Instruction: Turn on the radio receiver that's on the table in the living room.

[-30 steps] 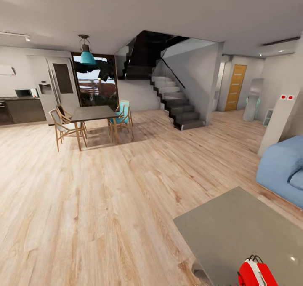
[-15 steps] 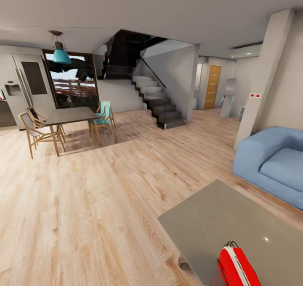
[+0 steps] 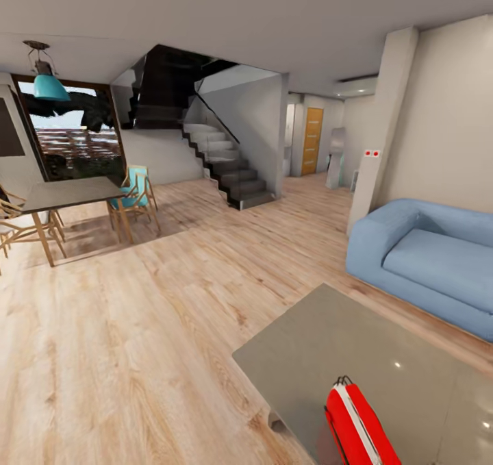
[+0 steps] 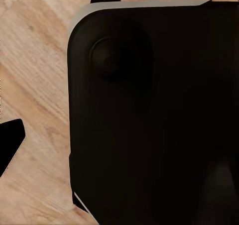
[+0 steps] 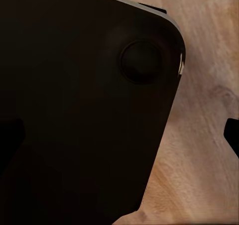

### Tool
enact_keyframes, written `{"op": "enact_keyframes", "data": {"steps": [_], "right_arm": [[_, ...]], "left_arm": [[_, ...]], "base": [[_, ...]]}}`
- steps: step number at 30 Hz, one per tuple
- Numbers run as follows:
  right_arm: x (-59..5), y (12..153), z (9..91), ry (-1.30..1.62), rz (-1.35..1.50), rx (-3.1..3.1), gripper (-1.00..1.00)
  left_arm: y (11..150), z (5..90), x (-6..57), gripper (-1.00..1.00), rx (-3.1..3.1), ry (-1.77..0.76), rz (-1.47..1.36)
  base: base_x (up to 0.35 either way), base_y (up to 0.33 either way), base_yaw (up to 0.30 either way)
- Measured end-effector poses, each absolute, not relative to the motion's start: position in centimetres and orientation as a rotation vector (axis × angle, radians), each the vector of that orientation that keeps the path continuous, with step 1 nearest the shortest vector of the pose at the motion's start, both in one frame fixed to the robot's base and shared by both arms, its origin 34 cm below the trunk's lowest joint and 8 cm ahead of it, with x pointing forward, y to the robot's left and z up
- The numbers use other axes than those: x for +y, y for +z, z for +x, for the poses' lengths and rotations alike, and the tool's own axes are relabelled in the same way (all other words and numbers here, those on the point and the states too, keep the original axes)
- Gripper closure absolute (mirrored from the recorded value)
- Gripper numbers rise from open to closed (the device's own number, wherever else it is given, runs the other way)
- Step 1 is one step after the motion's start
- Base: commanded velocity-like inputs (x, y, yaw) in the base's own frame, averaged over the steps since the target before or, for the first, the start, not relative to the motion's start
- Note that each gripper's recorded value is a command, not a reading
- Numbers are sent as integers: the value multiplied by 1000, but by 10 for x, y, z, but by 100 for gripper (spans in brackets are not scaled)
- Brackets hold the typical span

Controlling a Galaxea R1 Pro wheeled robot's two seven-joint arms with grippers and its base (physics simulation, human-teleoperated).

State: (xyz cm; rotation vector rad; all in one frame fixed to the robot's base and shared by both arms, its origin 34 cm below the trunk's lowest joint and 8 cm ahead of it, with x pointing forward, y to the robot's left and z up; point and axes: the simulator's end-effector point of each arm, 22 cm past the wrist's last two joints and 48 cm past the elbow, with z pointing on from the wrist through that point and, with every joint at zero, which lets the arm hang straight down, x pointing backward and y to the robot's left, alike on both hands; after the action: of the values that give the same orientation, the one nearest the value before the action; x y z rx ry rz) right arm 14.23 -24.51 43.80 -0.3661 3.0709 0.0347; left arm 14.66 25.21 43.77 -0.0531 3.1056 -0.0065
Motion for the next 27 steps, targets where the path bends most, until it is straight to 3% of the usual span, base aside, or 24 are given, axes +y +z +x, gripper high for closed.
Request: {"op": "enact_keyframes", "data": {"steps": [27], "right_arm": [[-246, 438, 142, 39, -367, 3072, -100]], "left_arm": [[438, 146, 252, -100, 3106, -5, -54]], "base": [[0, 0, -286]]}}
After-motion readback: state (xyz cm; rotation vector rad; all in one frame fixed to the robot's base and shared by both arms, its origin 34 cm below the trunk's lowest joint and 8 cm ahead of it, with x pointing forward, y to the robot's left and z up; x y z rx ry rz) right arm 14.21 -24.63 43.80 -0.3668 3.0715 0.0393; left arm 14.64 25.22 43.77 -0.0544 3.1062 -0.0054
